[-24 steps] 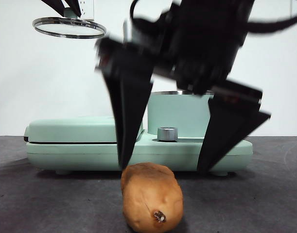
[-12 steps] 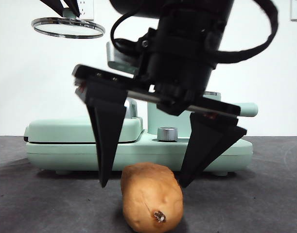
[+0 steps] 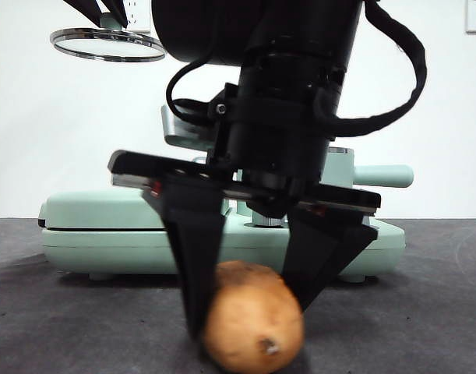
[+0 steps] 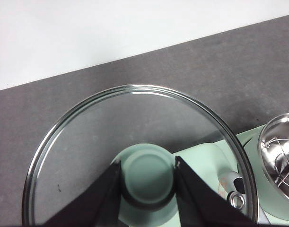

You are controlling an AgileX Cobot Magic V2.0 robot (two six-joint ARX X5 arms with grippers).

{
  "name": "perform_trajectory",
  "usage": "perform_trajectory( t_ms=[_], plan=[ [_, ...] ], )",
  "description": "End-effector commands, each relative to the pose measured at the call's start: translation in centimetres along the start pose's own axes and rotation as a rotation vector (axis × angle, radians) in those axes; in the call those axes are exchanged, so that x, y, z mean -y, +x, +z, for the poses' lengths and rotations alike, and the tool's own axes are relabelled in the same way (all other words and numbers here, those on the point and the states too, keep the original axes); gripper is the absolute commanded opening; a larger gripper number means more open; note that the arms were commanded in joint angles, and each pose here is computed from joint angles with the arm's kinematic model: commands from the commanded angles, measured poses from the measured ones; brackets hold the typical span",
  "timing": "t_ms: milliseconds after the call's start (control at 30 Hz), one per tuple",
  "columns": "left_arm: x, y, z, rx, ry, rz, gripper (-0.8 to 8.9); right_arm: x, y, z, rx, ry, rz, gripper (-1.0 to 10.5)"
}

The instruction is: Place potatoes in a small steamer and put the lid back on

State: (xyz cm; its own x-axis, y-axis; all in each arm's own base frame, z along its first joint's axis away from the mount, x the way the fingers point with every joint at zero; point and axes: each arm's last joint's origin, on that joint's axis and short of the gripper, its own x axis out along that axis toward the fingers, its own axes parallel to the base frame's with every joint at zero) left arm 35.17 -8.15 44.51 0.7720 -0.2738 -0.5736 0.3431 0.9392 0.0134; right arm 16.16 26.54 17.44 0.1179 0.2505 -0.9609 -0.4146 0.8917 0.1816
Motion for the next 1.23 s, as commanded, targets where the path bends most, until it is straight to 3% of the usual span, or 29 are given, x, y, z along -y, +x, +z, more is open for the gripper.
perform_trajectory(
  t_ms=[33,267,433,567,900,1233],
  plan=[
    [0.1,-1.3,0.9,0.063,0.010,0.006,0.10,-0.5,0.3,0.1,-0.011,-0.009,-0.006,1.8],
    [0.1,-1.3,0.7,0.049,0.009,0.005,0.10,-0.7,-1.3,1.0,-0.017,-0.037,-0.046,1.6],
    [0.1,-1.3,0.7,0.049,0.009,0.005,0.10,-0.9,-5.2,4.0,0.054,-0.097,-0.089,1.6],
    [0.1,-1.3,0.7,0.049,0.010,0.005,0.10,-0.1,-9.2,7.1,0.142,-0.096,-0.077,1.6],
    [0.1,-1.3,0.7,0.047,0.009,0.004,0.10,5.3,-17.1,13.1,0.449,-0.029,-0.081,1.6],
    [0.2,-1.3,0.7,0.046,0.006,0.002,0.10,10.2,-16.2,16.1,0.527,0.035,-0.111,1.6]
  ],
)
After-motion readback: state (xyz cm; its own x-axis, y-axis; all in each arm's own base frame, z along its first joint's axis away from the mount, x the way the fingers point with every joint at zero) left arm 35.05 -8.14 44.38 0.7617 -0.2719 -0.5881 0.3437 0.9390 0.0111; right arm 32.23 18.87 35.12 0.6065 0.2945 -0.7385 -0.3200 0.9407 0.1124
